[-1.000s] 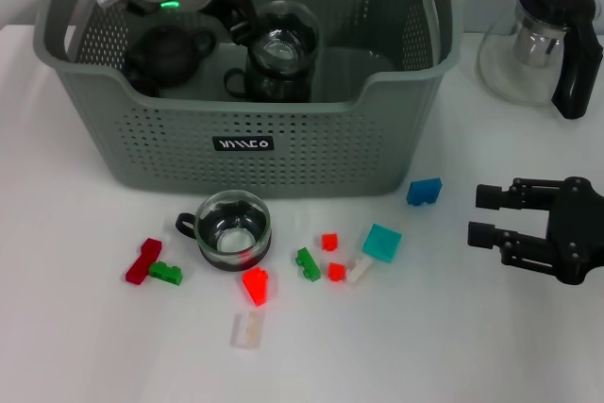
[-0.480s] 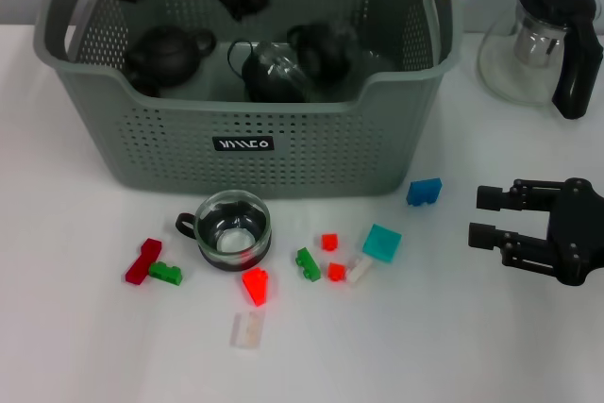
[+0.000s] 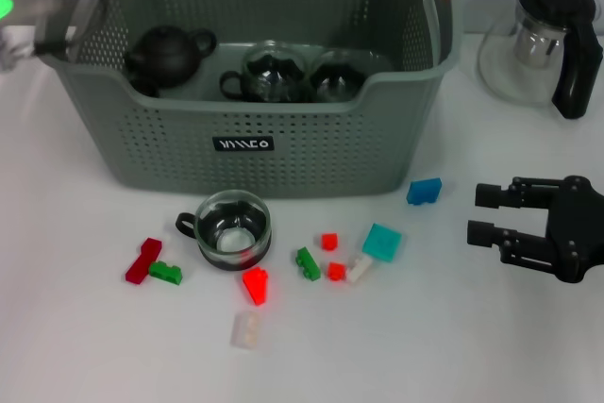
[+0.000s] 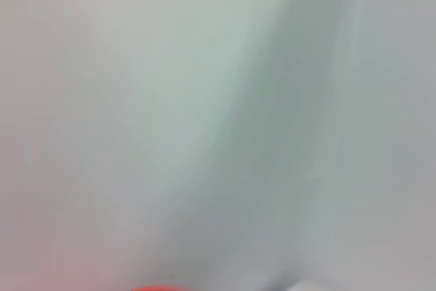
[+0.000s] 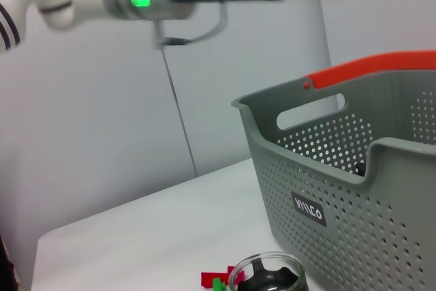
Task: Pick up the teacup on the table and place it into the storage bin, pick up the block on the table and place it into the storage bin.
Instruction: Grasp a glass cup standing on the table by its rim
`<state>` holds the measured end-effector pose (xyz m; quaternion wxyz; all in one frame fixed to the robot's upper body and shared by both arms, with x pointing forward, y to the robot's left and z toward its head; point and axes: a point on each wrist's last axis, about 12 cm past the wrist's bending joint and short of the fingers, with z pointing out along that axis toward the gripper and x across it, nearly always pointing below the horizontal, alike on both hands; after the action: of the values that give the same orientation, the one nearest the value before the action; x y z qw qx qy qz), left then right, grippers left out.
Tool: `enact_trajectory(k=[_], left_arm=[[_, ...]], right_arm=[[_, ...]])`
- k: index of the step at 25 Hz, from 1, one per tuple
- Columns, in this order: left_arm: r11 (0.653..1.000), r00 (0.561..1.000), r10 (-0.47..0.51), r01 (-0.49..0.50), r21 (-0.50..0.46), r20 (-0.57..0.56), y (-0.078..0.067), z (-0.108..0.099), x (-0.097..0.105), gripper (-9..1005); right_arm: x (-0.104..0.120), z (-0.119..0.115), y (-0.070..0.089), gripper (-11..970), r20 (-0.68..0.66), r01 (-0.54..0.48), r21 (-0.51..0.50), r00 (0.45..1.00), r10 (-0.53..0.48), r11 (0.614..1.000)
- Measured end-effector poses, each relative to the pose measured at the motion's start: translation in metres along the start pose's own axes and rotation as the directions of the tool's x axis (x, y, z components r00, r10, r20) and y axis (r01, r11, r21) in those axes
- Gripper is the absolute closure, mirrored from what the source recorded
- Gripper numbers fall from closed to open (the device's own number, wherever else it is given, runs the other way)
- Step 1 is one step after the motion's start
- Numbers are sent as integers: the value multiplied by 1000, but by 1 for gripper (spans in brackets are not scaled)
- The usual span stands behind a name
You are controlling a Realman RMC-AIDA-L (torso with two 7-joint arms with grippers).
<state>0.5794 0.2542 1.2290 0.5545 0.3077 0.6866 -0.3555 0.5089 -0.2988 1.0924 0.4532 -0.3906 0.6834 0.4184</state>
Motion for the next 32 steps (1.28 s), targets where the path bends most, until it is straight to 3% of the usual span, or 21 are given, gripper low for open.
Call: enact_trajectory(k=[2, 3, 6, 8, 10, 14, 17, 25, 32], left_arm=[[990, 994, -54, 42, 137, 91, -2, -24, 11, 535], [971, 980, -89, 46, 236, 176, -3, -49, 25, 534], [966, 977, -81, 29, 257, 196, -5, -66, 41, 534], [970, 989, -56, 21, 244, 138, -10, -77, 62, 534], [974, 1000, -26, 28, 226, -8, -18, -85, 88, 534], [976, 975, -27, 74, 207, -219, -22, -92, 115, 534], [968, 929, 22, 72, 239, -371, -25, -85, 128, 539], [957, 863, 157, -12, 290, -481, -21, -48, 131, 544], [934, 782, 288, -103, 341, -553, -15, -14, 116, 545]], right_arm=[[0, 0, 0, 427, 0, 1, -1, 1000, -1, 1000], [-1, 0, 0, 427, 0, 1, -1, 1000, -1, 1000], [-1, 1, 0, 427, 0, 2, -1, 1000, -2, 1000], [-1, 1, 0, 427, -1, 2, -2, 1000, -2, 1000], [-1, 1, 0, 427, -1, 3, -5, 1000, -3, 1000], [-2, 2, 0, 427, 0, -6, -10, 1000, 6, 1000], [-2, 2, -1, 427, -3, -13, -9, 1000, 13, 1000], [-2, 1, -2, 427, -14, -27, -6, 1000, 27, 1000], [-2, 3, -2, 427, -19, -41, -9, 999, 41, 999]])
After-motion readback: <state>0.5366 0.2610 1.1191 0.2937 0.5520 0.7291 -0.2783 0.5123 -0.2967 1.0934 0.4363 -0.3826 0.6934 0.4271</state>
